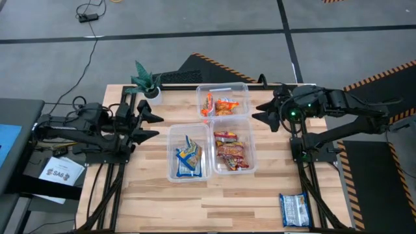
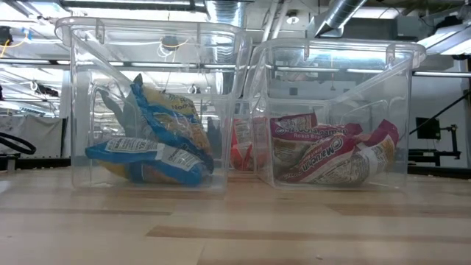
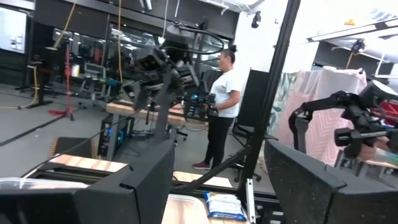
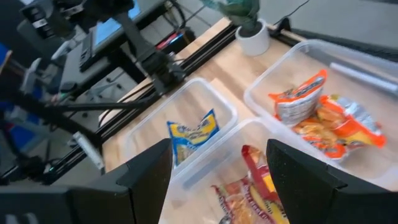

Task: Sort Maruchan noodles
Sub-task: Put the blue noodle pack into the bottom left transparent bin

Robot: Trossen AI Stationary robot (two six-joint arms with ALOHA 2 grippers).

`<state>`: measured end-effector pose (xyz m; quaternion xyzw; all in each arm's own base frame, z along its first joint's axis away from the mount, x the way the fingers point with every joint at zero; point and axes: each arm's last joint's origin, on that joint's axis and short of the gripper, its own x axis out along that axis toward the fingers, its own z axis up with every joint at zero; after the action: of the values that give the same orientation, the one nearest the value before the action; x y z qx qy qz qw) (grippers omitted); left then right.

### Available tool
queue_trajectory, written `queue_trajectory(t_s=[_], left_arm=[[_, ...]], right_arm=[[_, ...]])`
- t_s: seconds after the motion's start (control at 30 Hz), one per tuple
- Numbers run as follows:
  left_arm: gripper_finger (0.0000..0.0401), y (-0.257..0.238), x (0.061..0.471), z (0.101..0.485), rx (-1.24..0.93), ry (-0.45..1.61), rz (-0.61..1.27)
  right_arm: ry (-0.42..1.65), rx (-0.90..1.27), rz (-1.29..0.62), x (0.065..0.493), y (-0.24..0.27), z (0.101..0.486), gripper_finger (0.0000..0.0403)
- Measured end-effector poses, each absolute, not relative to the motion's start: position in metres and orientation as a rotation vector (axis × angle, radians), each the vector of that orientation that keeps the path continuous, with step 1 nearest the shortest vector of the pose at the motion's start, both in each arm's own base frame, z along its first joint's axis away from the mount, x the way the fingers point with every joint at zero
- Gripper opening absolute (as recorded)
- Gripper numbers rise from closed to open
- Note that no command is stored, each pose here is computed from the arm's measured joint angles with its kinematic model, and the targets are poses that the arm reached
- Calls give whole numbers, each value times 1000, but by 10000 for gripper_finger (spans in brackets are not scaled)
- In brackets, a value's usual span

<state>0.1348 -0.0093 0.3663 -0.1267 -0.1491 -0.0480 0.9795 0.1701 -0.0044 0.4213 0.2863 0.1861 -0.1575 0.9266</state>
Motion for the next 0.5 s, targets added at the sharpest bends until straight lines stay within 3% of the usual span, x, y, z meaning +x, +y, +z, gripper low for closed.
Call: queue_trajectory(t_s=[0.2,0.5], left_arm=[[235,-9,135,366,-275,-296,-98],[235,-6,135,366,-301,-312,1]], right_arm=[[449,610,-228,169,-1,418,282],[800,714,-192,151,5,395,282]])
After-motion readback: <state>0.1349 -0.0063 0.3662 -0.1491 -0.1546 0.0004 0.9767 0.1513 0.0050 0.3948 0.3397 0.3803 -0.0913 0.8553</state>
